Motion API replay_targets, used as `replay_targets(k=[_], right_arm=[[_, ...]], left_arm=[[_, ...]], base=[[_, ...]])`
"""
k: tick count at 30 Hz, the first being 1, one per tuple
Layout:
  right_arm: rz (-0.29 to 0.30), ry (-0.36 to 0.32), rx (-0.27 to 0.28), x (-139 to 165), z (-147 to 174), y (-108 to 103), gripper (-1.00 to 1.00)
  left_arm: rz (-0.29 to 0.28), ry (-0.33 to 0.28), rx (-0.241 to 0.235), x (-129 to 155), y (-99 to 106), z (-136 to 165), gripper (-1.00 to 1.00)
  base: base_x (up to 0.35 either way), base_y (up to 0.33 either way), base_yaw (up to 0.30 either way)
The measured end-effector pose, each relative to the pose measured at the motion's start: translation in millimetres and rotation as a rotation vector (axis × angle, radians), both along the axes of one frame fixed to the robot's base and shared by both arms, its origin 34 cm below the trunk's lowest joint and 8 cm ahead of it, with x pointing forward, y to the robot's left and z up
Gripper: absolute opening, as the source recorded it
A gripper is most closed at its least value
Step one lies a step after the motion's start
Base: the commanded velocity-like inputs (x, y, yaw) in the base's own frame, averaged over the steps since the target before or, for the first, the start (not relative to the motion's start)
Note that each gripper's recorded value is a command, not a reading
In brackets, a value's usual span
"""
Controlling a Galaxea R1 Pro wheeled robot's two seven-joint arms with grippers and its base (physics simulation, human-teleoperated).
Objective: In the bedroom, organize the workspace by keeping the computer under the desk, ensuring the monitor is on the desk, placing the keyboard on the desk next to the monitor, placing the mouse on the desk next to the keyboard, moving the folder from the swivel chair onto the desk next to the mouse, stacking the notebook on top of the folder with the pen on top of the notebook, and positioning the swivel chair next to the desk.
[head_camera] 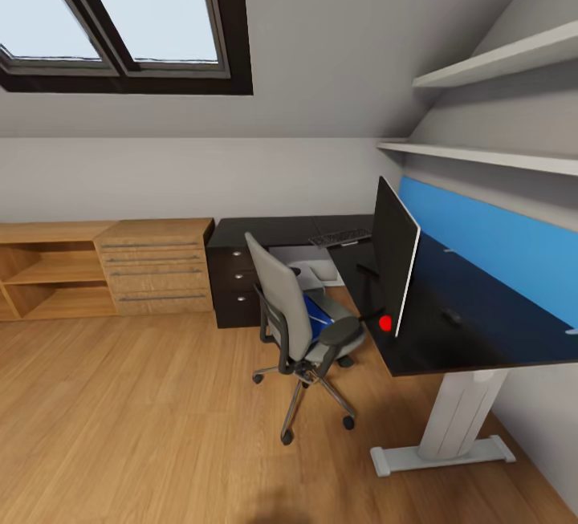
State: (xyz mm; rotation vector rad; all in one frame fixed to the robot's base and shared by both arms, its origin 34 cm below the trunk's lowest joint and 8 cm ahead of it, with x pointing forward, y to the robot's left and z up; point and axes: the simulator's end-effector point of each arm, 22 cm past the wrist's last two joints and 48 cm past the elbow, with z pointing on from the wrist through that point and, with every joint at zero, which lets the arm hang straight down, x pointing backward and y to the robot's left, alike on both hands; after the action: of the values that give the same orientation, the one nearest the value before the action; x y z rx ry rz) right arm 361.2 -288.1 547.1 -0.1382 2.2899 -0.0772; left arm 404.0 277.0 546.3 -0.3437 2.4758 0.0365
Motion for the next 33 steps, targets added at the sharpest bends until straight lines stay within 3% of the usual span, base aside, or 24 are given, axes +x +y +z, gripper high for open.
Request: replay_targets(k=[2,6,12,19,22,27,33], right_arm=[[0.001,-0.023,0.005,9,2,4,1.0],[0.007,-0.122,0.023,47,19,17,1.0],[0.004,-0.183,0.052,69,25,36,1.0],[-0.03,-0.263,0.082,138,42,57,1.0],[-0.05,-0.258,0.079,165,45,59,1.0],[-0.087,-0.194,0.074,201,40,61,1.0],[-0.114,-0.113,0.088,248,43,69,1.0]], left_arm=[[0.004,0.013,-0.007,20,-4,9,1.0],[0.003,-0.021,-0.044,63,-26,40,1.0],[0.005,-0.054,-0.07,81,-43,50,1.0],[0.004,-0.144,-0.076,116,-42,82,1.0],[-0.004,-0.156,-0.09,129,-46,98,1.0],[-0.001,-0.161,-0.111,143,-56,130,1.0],[0.064,-0.149,-0.055,146,-39,146,1.0]], base=[[0.0,0.0,0.0],[0.0,0.0,0.0],[0.0,0.0,0.0],[0.0,0.0,0.0],[0.0,0.0,0.0],[0.0,0.0,0.0],[0.0,0.0,0.0]])
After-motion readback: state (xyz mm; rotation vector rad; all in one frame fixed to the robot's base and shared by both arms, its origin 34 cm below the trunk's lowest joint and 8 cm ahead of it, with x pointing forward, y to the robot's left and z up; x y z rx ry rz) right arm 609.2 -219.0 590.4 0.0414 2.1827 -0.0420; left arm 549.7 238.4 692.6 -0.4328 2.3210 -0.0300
